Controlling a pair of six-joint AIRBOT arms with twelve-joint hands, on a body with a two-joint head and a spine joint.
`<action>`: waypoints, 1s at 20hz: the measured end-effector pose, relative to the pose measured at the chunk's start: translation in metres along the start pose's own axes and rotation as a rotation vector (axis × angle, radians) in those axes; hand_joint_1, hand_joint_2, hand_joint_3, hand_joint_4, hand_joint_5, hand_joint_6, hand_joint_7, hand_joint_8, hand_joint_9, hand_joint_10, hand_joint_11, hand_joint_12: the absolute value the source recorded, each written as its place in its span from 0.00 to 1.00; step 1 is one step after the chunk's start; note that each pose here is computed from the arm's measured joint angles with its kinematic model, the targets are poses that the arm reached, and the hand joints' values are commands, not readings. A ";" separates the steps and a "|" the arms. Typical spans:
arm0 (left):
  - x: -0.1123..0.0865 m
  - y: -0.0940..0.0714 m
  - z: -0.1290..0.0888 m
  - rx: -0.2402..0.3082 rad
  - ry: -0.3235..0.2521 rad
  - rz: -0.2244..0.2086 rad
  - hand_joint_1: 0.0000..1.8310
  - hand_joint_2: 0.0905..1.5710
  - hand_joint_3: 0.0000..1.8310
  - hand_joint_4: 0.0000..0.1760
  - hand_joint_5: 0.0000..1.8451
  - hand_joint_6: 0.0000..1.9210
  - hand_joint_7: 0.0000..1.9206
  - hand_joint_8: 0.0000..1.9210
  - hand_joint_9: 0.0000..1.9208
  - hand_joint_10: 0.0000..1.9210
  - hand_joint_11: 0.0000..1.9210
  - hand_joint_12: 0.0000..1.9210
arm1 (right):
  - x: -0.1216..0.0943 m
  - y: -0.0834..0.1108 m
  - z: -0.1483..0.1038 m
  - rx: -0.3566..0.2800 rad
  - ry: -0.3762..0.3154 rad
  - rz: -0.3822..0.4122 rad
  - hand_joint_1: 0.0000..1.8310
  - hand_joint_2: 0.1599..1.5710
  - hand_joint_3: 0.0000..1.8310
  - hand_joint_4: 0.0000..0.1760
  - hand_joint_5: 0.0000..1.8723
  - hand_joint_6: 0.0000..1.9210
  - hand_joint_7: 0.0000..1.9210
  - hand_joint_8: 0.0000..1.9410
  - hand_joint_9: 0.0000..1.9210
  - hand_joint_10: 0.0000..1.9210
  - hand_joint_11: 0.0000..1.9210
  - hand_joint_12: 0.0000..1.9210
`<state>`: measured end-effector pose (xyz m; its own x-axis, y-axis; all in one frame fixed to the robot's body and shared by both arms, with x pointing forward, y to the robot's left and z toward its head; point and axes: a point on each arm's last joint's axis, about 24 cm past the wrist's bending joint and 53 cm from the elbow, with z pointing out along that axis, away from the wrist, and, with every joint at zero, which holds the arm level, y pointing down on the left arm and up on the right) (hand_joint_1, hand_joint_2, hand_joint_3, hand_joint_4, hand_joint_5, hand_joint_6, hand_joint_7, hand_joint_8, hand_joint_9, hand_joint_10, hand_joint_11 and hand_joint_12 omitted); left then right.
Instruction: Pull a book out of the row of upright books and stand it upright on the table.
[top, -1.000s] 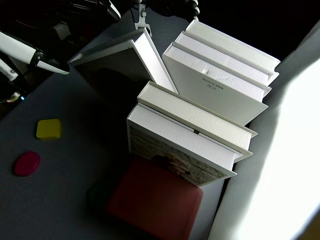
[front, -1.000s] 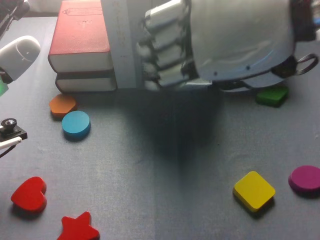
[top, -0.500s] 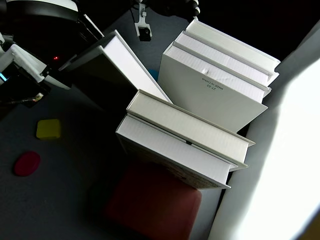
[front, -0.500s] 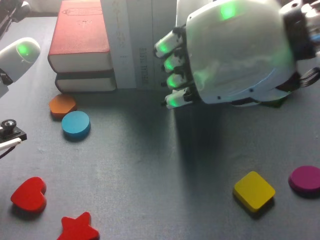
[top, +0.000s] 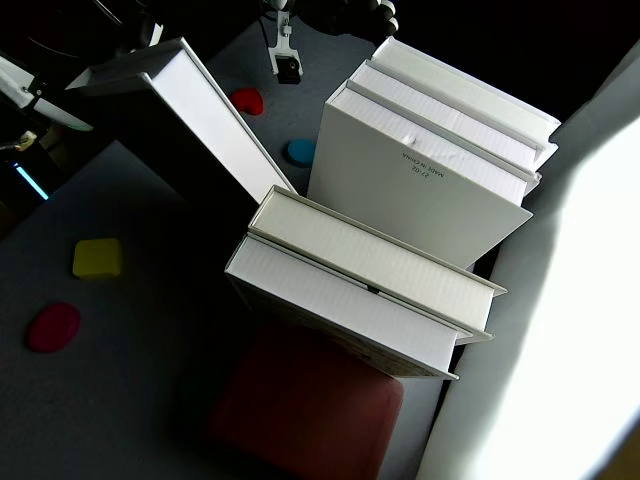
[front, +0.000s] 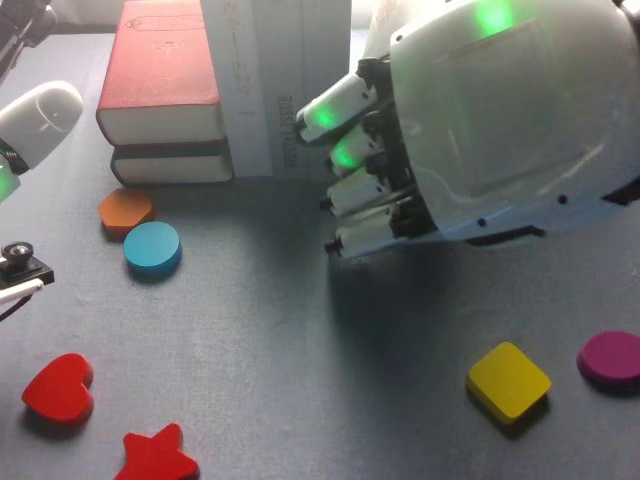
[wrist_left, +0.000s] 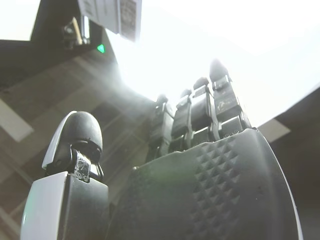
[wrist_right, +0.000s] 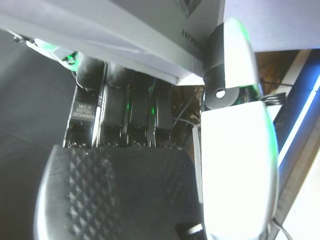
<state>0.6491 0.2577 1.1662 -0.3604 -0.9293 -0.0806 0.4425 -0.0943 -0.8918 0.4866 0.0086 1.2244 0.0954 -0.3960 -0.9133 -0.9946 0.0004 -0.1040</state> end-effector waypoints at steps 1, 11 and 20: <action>0.000 0.000 0.000 0.000 0.000 0.000 0.17 0.84 0.00 0.23 0.06 0.00 0.00 0.00 0.00 0.00 0.00 0.13 | -0.003 0.004 -0.002 -0.011 -0.006 -0.001 0.65 0.80 0.00 0.00 0.36 0.61 0.38 0.89 0.46 1.00 0.21 1.00; -0.001 0.001 0.000 -0.001 -0.004 -0.003 0.13 0.84 0.00 0.35 0.07 0.00 0.02 0.00 0.02 0.00 0.00 0.40 | -0.018 0.012 -0.022 -0.040 -0.080 0.079 0.65 0.79 0.00 0.00 0.36 0.61 0.38 0.89 0.46 1.00 0.21 1.00; -0.003 0.002 0.000 -0.001 -0.012 -0.001 0.11 0.82 0.00 0.43 0.04 0.00 0.00 0.00 0.00 0.00 0.00 0.30 | -0.021 -0.046 -0.039 0.058 -0.115 0.340 0.65 0.79 0.00 0.00 0.36 0.61 0.38 0.89 0.46 1.00 0.21 1.00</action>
<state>0.6511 0.2603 1.1647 -0.3510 -0.9334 -0.0741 0.4414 -0.0952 -0.8923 0.5284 -0.0188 1.2638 -0.2332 -0.2584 -0.9375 -0.9665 0.1680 0.1941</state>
